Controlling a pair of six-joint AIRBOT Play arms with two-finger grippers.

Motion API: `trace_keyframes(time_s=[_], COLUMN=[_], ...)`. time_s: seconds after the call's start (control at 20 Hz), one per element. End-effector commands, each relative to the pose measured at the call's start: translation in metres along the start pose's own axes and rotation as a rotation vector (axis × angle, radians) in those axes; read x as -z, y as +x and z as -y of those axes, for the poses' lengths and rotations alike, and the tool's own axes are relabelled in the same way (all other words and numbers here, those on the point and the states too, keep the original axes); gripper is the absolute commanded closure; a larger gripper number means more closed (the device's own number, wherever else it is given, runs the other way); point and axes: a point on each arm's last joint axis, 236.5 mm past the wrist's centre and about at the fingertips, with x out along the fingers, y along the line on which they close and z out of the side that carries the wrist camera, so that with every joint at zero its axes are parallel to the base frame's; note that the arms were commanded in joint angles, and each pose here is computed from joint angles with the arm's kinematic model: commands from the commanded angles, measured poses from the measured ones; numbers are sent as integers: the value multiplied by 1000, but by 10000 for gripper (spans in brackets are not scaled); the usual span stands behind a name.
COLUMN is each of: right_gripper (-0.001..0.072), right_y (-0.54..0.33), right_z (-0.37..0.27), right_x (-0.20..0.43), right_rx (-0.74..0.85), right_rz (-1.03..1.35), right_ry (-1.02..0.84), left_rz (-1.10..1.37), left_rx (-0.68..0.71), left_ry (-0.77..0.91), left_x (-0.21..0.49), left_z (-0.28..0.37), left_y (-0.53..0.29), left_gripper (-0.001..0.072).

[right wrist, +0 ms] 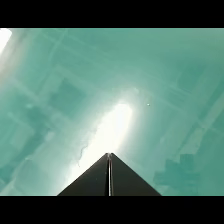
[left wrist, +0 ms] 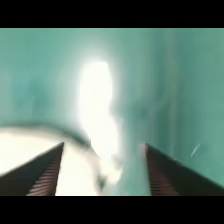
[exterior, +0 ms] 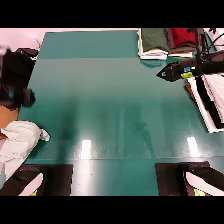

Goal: Fold the shirts.

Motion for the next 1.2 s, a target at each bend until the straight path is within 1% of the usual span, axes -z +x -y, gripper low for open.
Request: trace_keyframes(time_s=[0.0, 0.1, 0.25, 0.3, 0.35, 0.4, 0.5, 0.55, 0.7, 0.8, 0.95, 1.05, 1.15], right_gripper=[689, 689, 689, 689, 689, 689, 690, 689, 690, 690, 690, 690, 690], right_y=[0, 0, 0, 0, 0, 0, -1, -2, -24, -50, -90, -118, -146], right_z=[-1, -1, -1, -1, -1, -1, -1, -2, -11, -21, -29, -28, -23], right_x=[1, 2, 2, 1, 1, 1, 0, -3, -32, -60, -95, -113, -127], right_rx=[-3, -4, -3, -3, -2, -2, -2, -4, 5, 17, 50, 80, 122], right_rz=[-5, -8, -7, -5, -5, -6, -1, 10, 98, 188, 309, 383, 450], right_ry=[-1, -1, -1, -1, 0, 0, -1, 0, -41, -83, -131, -149, -155], left_rz=[-214, -269, -340, -349, -346, -336, -270, -195, 165, 396, 613, 632, 605], left_rx=[-106, -117, -124, -125, -126, -126, -124, -115, -82, 31, 256, 357, 447], left_ry=[-101, -127, -148, -154, -157, -157, -171, -177, -135, -72, 19, 89, 172], left_x=[83, 113, 147, 149, 147, 143, 117, 91, -16, -70, -106, -116, -126], left_z=[-38, -43, -46, -46, -46, -47, -50, -51, -43, -8, 57, 97, 149], left_y=[56, 83, 103, 103, 101, 99, 85, 69, -32, -110, -192, -204, -192], left_gripper=[109, 109, 111, 142, 462, 672, 683, 684, 684, 685, 686, 686, 685])
